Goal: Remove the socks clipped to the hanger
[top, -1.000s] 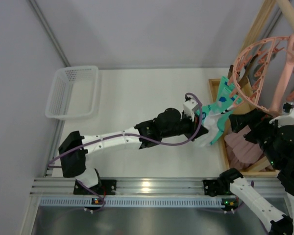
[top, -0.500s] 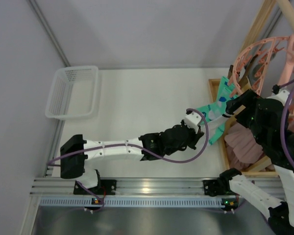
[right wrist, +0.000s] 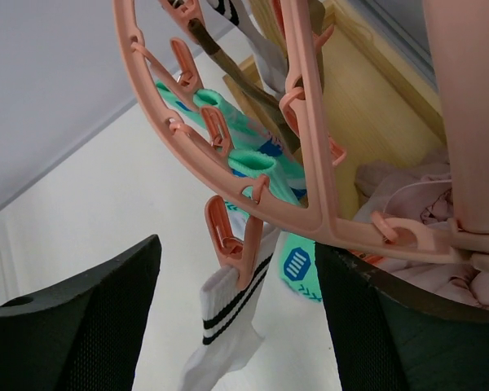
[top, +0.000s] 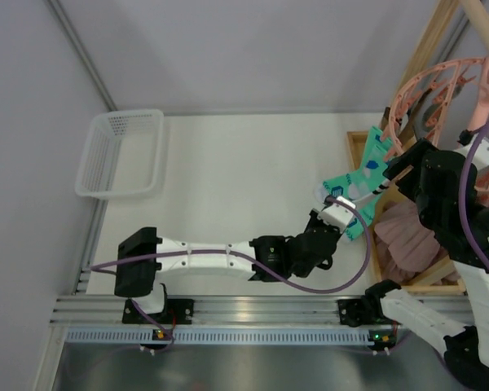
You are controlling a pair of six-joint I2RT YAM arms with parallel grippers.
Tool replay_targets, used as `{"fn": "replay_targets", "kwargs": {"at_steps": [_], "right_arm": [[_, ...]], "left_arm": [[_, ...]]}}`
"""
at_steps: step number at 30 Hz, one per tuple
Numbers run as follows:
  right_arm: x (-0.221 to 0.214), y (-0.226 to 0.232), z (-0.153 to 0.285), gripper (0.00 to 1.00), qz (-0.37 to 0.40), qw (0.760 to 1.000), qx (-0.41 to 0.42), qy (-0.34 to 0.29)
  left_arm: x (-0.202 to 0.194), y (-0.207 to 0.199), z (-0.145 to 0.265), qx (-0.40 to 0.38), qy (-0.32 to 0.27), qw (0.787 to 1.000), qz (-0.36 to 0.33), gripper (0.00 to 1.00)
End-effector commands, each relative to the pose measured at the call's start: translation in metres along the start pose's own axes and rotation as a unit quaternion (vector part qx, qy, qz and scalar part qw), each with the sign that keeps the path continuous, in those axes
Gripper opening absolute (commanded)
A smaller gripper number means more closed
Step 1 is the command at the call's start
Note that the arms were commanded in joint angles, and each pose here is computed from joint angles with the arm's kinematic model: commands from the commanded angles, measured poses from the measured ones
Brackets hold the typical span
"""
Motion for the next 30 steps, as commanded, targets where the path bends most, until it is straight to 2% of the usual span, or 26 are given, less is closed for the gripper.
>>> {"fn": "replay_targets", "kwargs": {"at_steps": [1,10,16,17,18,25,30], "right_arm": [[0.002,-0.002,-0.004,0.73,0.018,1.000,-0.024,-0.004],[-0.007,-0.003,-0.017,0.72,0.031,0.998,-0.052,0.003],[-0.009,-0.003,-0.024,0.66,0.036,0.996,-0.076,0.000],[-0.008,-0.002,-0.025,0.61,0.035,0.996,-0.077,-0.002],[-0.007,-0.001,-0.025,0.61,0.037,0.996,-0.081,-0.003],[-0.010,0.002,-0.036,0.61,0.054,0.993,-0.107,0.004],[-0.010,0.002,-0.039,0.66,0.054,0.991,-0.119,0.001]], "left_arm": [[0.016,-0.004,0.003,0.047,-0.031,0.998,-0.025,0.00],[0.013,-0.013,0.009,0.103,-0.045,0.991,-0.068,0.00],[0.010,-0.015,0.009,0.128,-0.049,0.987,-0.080,0.00],[0.010,-0.016,0.009,0.129,-0.050,0.987,-0.081,0.00],[0.008,-0.017,0.008,0.131,-0.049,0.986,-0.088,0.00],[0.006,-0.022,0.005,0.127,-0.048,0.987,-0.089,0.00],[0.004,-0.024,0.005,0.130,-0.048,0.986,-0.090,0.00]]}}
Point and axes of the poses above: each gripper's point midway between its finger pads, its own z axis back along the fingers, its own y axis along the line the jaws close on, x = y × z, the point moved 8 cm from there along z, back along the fingers, and after that the axes turned 6 degrees about z, right-handed, at the moved point
